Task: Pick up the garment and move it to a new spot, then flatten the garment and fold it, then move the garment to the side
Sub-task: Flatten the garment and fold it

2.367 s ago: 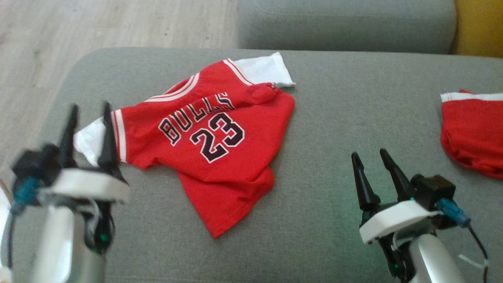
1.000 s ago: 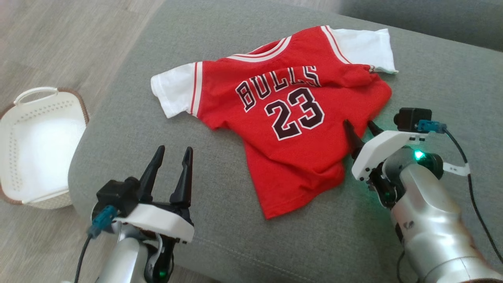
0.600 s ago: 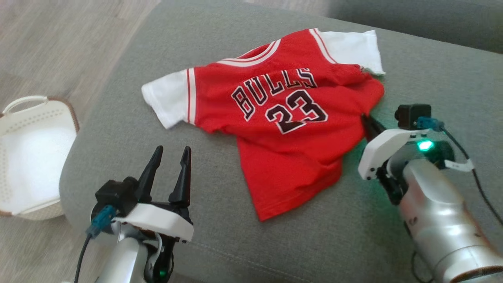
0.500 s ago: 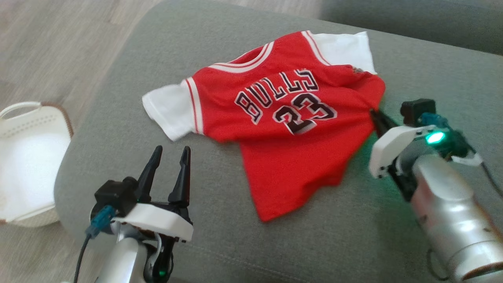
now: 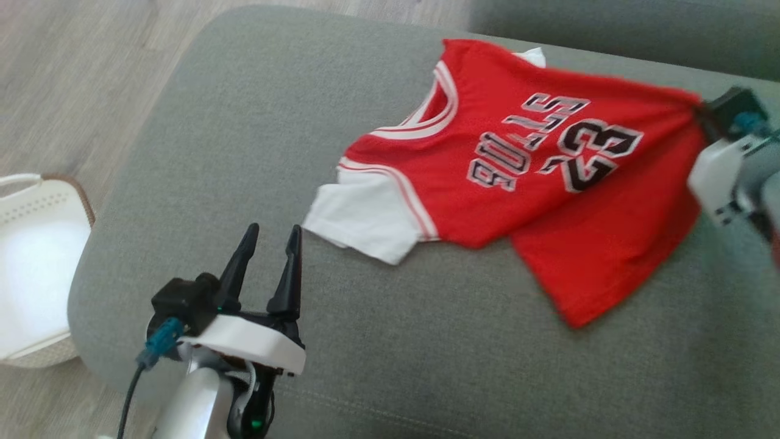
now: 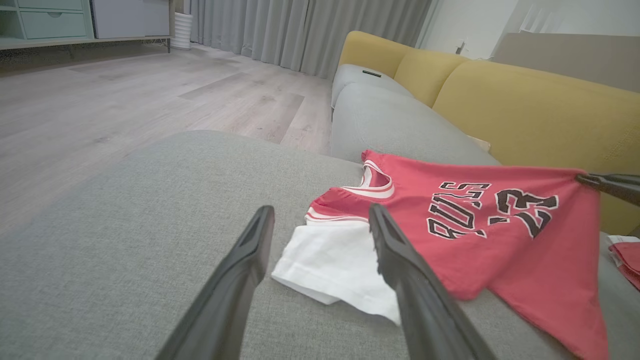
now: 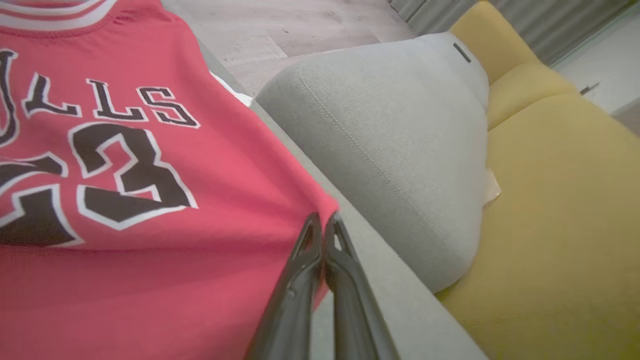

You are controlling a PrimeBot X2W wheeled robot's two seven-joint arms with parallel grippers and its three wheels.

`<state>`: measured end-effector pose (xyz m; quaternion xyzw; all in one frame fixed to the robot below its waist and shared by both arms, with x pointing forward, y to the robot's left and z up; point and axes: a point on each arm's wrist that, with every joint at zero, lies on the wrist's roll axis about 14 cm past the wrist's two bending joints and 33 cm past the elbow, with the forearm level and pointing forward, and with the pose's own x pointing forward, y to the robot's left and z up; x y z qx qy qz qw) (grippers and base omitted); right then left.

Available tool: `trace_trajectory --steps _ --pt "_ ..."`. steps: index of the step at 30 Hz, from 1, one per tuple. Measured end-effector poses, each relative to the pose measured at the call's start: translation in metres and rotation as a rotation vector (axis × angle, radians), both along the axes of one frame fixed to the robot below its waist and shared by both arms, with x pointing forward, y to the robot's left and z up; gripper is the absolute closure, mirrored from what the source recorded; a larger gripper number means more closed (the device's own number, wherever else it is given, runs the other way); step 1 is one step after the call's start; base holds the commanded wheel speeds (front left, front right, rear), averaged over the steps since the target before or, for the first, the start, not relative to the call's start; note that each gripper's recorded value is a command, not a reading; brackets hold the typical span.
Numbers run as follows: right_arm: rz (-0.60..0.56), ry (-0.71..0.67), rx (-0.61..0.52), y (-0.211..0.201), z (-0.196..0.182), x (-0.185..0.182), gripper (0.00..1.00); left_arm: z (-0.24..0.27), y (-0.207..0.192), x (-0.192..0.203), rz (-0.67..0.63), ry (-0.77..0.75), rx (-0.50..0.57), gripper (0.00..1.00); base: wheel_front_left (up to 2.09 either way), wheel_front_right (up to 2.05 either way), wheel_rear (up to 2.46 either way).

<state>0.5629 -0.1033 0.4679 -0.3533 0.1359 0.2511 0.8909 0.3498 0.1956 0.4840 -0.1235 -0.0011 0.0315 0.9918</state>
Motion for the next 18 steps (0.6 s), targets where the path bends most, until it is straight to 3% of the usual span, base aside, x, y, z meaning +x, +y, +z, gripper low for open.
trace_trajectory --steps 3,4,5,6,13,18 --pt "0.017 -0.039 -0.073 -0.009 0.012 0.017 1.00 -0.004 0.000 -0.001 0.002 0.014 0.000 0.00 0.00 0.00 0.00" --pt "0.012 -0.045 -0.083 -0.010 0.015 0.023 0.89 -0.005 0.001 -0.001 0.006 0.019 0.001 0.00 0.00 0.00 0.00" --pt "0.012 -0.050 -0.089 -0.010 0.018 0.027 0.16 -0.006 0.003 -0.002 0.010 0.023 0.002 0.00 0.00 0.00 0.00" --pt "0.017 -0.056 -0.088 -0.007 0.020 0.031 0.00 -0.007 0.004 -0.002 0.015 0.026 0.003 0.00 0.00 0.00 0.00" --pt "0.023 -0.074 0.021 0.011 0.031 0.029 0.00 -0.004 0.012 -0.002 0.037 0.016 0.008 0.00 0.00 0.00 0.00" --pt "-0.005 -0.102 0.276 0.029 0.049 0.009 0.00 0.007 0.013 0.001 0.033 -0.021 0.023 0.00 0.00 0.00 0.00"
